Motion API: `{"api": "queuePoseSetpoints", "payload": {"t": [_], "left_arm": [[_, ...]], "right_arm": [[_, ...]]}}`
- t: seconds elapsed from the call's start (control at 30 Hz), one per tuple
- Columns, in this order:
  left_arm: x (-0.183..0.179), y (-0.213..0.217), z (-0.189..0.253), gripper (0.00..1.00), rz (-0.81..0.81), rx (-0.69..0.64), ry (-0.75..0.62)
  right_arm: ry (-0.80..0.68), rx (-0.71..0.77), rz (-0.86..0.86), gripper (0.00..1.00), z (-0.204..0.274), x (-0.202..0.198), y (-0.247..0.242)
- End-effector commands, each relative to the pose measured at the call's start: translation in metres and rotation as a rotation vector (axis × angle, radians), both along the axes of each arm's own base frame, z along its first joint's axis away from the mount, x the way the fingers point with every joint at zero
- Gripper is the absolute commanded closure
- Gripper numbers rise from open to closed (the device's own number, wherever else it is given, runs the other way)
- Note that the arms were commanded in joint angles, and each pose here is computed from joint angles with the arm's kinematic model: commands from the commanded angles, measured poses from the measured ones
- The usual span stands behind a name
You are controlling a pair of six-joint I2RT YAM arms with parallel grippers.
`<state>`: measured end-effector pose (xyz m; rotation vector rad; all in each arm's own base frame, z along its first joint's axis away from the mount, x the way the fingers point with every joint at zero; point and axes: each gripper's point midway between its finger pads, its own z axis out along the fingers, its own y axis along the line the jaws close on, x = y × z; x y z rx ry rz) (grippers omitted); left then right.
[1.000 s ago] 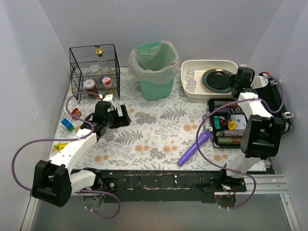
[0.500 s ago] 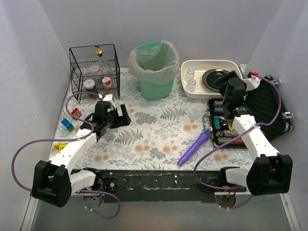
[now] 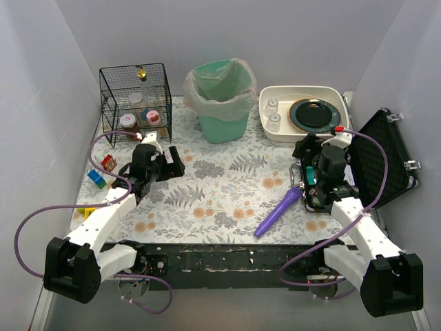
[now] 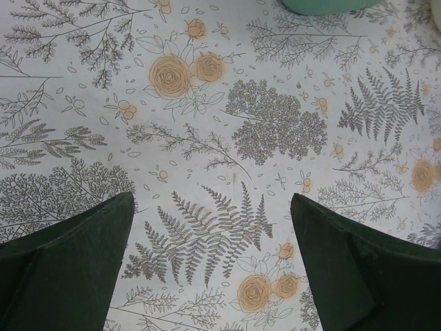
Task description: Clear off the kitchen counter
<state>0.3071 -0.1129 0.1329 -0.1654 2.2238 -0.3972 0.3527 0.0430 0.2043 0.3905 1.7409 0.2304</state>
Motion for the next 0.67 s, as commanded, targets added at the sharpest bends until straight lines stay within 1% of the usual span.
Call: {"api": "queuePoseSetpoints", "payload": {"t": [0.0, 0.07, 0.27, 0.47, 0.53, 0.63], "left_arm": [[0.007, -0.004, 0.024, 0.02, -0.013, -0.033, -0.08], [0.003, -0.012, 0.027, 0.02, -0.054, -0.06, -0.083], [0.0, -0.013, 0.036, 0.02, -0.07, -0.076, -0.117], [-0.002, -0.015, 0.038, 0.02, -0.081, -0.082, -0.121], [-0.001, -0.014, 0.037, 0.02, -0.075, -0.078, -0.119], [0.0, -0.013, 0.036, 0.02, -0.067, -0.074, -0.114]], "right_arm": [[-0.023, -0.096, 0.089, 0.09, -0.006, -0.008, 0.007], [0.0, -0.111, 0.097, 0.09, -0.018, -0.013, 0.006], [0.01, -0.193, 0.169, 0.08, -0.046, -0.03, 0.008], [0.029, -0.265, 0.227, 0.08, -0.058, -0.035, 0.011], [0.044, -0.287, 0.242, 0.06, -0.06, -0.034, 0.011], [0.022, -0.328, 0.246, 0.02, -0.051, -0.027, 0.011]]}}
